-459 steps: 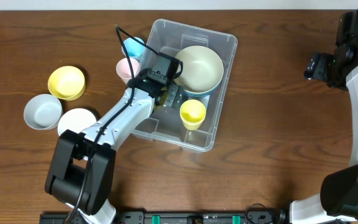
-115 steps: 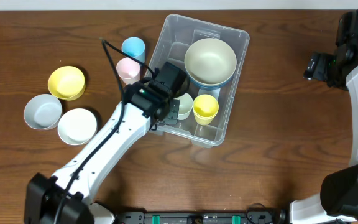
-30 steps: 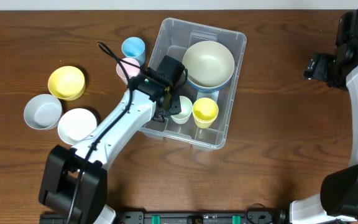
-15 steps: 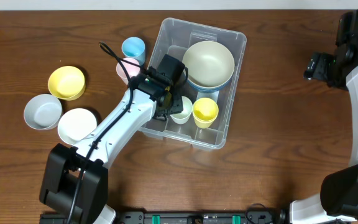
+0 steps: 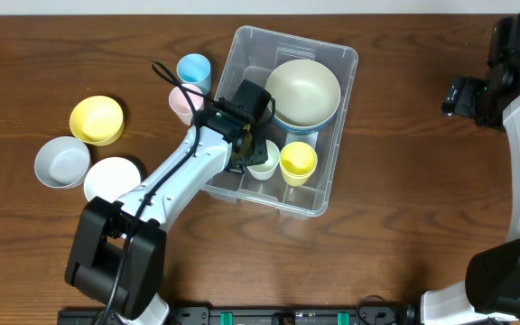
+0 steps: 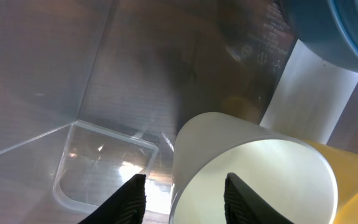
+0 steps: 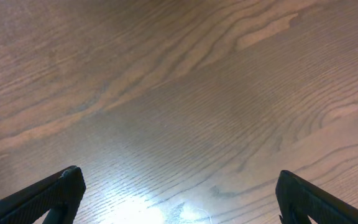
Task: Pack container
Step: 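Lower left gripper back to the cream cup rim to adjust it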
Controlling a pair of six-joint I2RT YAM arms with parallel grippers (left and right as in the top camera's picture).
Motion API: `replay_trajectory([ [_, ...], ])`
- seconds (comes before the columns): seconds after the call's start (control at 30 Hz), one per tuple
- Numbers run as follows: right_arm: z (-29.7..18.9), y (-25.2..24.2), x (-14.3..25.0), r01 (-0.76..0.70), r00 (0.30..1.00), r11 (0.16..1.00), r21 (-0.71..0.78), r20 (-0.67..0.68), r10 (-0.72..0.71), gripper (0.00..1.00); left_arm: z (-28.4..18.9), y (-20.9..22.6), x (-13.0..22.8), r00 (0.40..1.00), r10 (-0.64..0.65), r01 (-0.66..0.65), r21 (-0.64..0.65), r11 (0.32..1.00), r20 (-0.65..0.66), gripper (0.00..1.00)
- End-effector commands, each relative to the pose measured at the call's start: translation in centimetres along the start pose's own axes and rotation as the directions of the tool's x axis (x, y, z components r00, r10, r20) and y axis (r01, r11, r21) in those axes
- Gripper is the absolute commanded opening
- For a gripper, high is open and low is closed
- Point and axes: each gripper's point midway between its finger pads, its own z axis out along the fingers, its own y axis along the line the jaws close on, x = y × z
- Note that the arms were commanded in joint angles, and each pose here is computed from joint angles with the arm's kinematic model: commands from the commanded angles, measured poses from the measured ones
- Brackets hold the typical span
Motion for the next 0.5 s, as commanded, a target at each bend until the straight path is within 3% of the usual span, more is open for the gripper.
replay_trajectory([
  [0.0,-0.85,-0.33,-0.49,-0.028,0.999,1.000,-0.005,0.026,0.028,0.99,0.90,0.43,0.56,1.000,-0.009,0.008,-0.015,1.000,-0.030,0.41],
  [0.1,-0.85,-0.33,-0.49,-0.028,0.999,1.000,-0.005,0.026,0.028,0.99,1.02,0.54,0.71,0.999,-0.008,0.008,-0.020,1.000,-0.036,0.41],
  [0.2,-0.85,-0.33,-0.49,-0.028,0.999,1.000,-0.005,0.026,0.028,0.99,1.02,0.56,0.73,0.999,-0.008,0.008,-0.020,1.000,-0.037,0.28],
  [0.4,-0.85,-0.33,-0.49,-0.028,0.999,1.000,-0.005,0.026,0.028,0.99,1.02,0.60,0.78,0.999,-0.008,0.007,-0.022,1.000,-0.039,0.26],
  [0.47,-0.87,-0.34,-0.49,-0.028,0.999,1.000,-0.005,0.027,0.028,0.99,1.02,0.60,0.78,0.999,-0.008,0.007,-0.022,1.000,-0.039,0.20],
])
